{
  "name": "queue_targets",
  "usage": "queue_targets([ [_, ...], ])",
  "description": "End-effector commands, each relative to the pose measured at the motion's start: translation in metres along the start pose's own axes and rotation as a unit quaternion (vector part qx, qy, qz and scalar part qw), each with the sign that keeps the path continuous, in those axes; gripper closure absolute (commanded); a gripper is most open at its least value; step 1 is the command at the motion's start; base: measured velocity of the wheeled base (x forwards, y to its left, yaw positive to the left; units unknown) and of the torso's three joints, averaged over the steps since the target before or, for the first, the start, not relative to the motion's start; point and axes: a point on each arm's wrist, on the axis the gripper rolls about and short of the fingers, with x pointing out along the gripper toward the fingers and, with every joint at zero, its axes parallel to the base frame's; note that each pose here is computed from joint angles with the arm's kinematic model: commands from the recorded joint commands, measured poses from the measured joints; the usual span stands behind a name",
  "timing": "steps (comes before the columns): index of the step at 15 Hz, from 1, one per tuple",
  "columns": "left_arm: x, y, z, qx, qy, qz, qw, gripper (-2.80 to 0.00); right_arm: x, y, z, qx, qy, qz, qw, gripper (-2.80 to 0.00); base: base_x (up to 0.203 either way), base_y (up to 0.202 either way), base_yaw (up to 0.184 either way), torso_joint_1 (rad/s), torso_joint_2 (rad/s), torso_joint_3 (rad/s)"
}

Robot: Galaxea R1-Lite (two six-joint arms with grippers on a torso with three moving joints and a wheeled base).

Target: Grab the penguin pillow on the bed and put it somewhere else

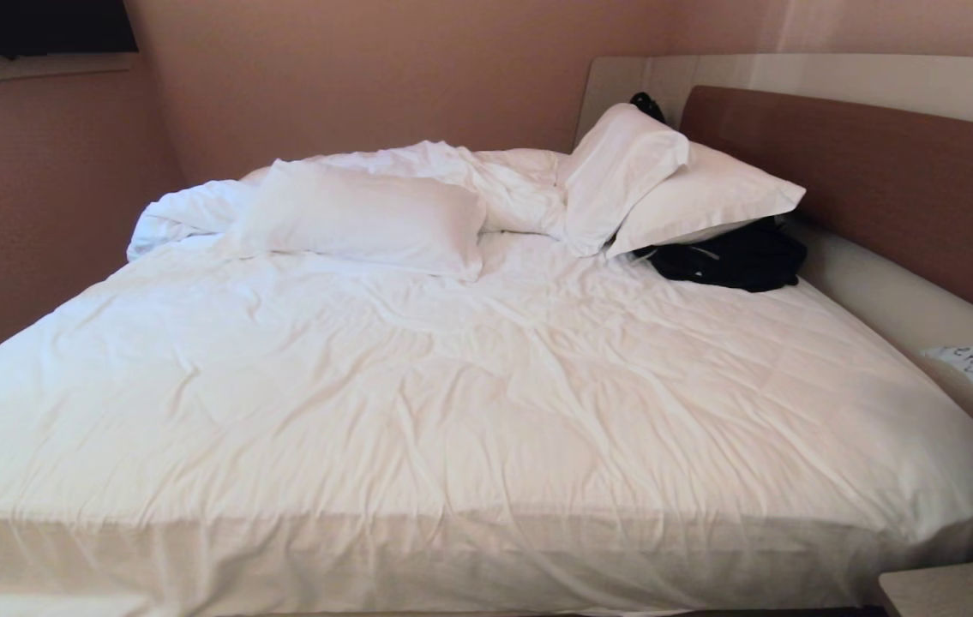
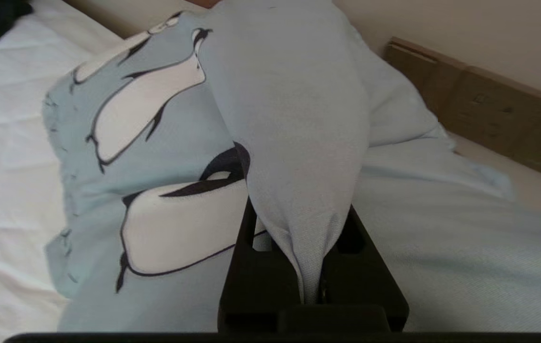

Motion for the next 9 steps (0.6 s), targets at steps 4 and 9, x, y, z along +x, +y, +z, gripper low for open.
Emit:
queue_targets([
  [4, 0.000, 0.000, 0.000, 0.000, -0.001, 0.000, 1.0000, 0.00, -0.028, -0.031, -0.017, -0.049, -0.007, 0.059, 0.997, 0.00, 0.000, 0.000, 0.000, 0.000, 0.00, 0.000],
  [9, 0.000, 0.000, 0.000, 0.000, -0.001, 0.000, 1.0000, 0.00, -0.042, -0.074, -0.031, -0.063, -0.005, 0.038, 0.997, 0.00, 0.000, 0.000, 0.000, 0.000, 0.00, 0.000],
])
